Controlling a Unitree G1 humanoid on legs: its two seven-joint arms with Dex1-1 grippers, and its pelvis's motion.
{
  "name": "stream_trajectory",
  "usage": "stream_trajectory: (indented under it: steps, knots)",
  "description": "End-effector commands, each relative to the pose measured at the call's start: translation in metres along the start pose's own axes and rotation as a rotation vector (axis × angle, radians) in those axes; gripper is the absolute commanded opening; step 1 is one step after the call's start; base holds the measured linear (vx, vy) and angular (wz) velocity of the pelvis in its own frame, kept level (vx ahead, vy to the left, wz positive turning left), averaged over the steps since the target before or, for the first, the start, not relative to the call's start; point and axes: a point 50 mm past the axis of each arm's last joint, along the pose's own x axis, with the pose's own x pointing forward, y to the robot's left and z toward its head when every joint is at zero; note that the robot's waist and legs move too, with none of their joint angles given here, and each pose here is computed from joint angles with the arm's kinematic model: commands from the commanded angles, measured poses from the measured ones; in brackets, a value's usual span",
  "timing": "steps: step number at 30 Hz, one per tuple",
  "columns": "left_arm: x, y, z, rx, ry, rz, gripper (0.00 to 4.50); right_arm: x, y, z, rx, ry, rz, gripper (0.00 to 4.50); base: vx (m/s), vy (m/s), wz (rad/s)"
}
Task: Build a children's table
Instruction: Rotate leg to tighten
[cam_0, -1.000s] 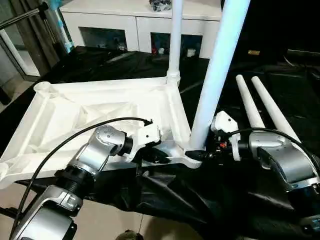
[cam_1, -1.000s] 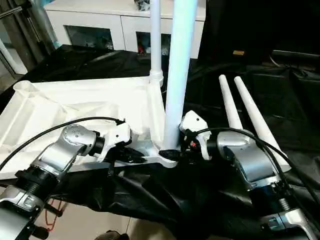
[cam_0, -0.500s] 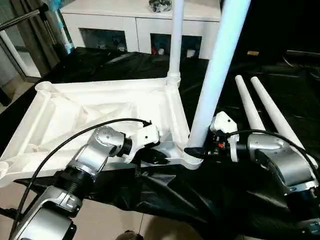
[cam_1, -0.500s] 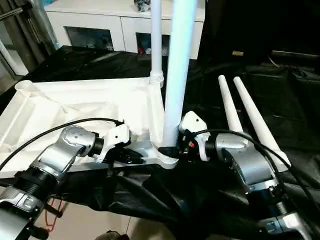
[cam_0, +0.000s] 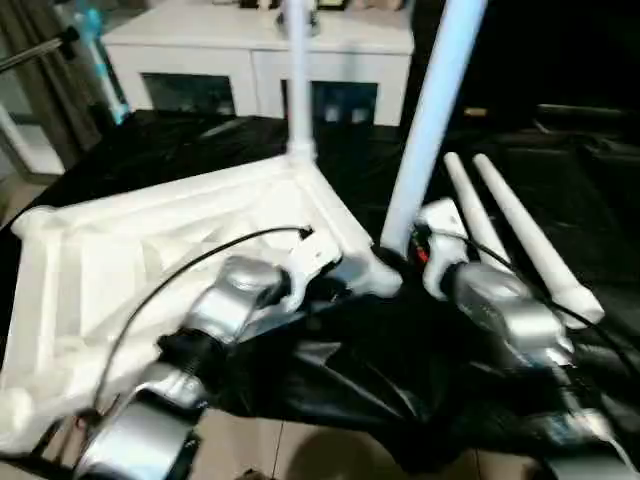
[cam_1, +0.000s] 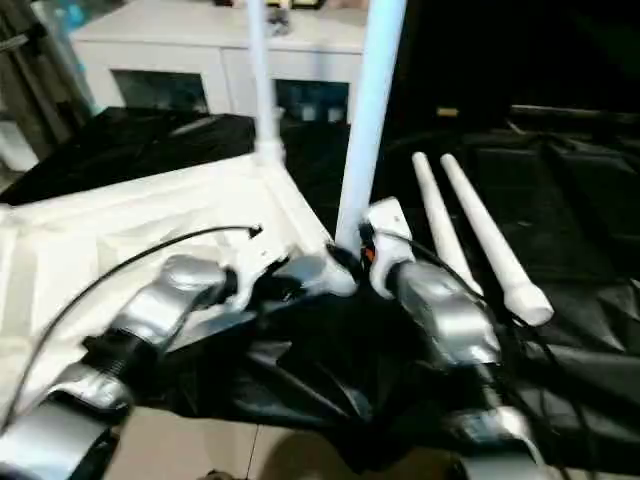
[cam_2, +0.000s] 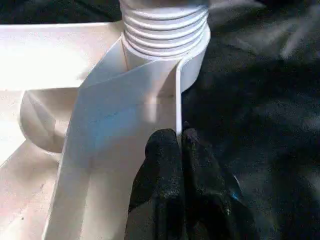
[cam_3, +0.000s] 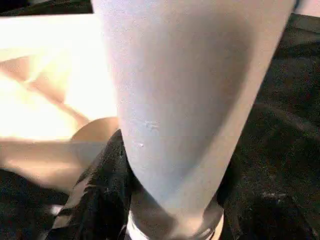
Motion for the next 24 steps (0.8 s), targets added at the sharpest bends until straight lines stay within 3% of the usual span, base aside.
stream_trajectory:
  steps: [1,3,4,7,14,19,24]
  knots:
    - [0.011,-0.014,0.049,0.121,-0.151,-0.055,0.00,0.017,0.035,-0.040,0.140,0.178,0.117,2.02,0.000,0.000,0.00]
    - [0.012,-0.014,0.049,0.125,-0.149,-0.056,0.00,0.018,0.035,-0.040,0.139,0.177,0.115,2.02,0.000,0.000,0.00]
    - [0.011,-0.015,0.047,0.141,-0.142,-0.067,0.00,0.019,0.034,-0.039,0.152,0.171,0.111,2.37,0.000,0.000,0.00]
    - [0.010,-0.015,0.046,0.151,-0.138,-0.074,0.00,0.020,0.034,-0.037,0.163,0.164,0.112,2.74,0.000,0.000,0.00]
    - [0.005,-0.014,0.044,0.166,-0.145,-0.101,0.00,0.022,0.033,-0.027,0.145,0.130,0.141,3.27,0.000,0.000,0.00]
    - [-0.004,-0.018,0.036,0.184,-0.148,-0.183,0.00,0.014,0.024,-0.013,0.072,0.092,0.206,3.82,0.000,0.000,0.00]
    - [-0.011,-0.018,0.031,0.207,-0.150,-0.228,0.00,0.005,0.017,-0.009,-0.005,0.106,0.257,4.26,0.000,0.000,0.00]
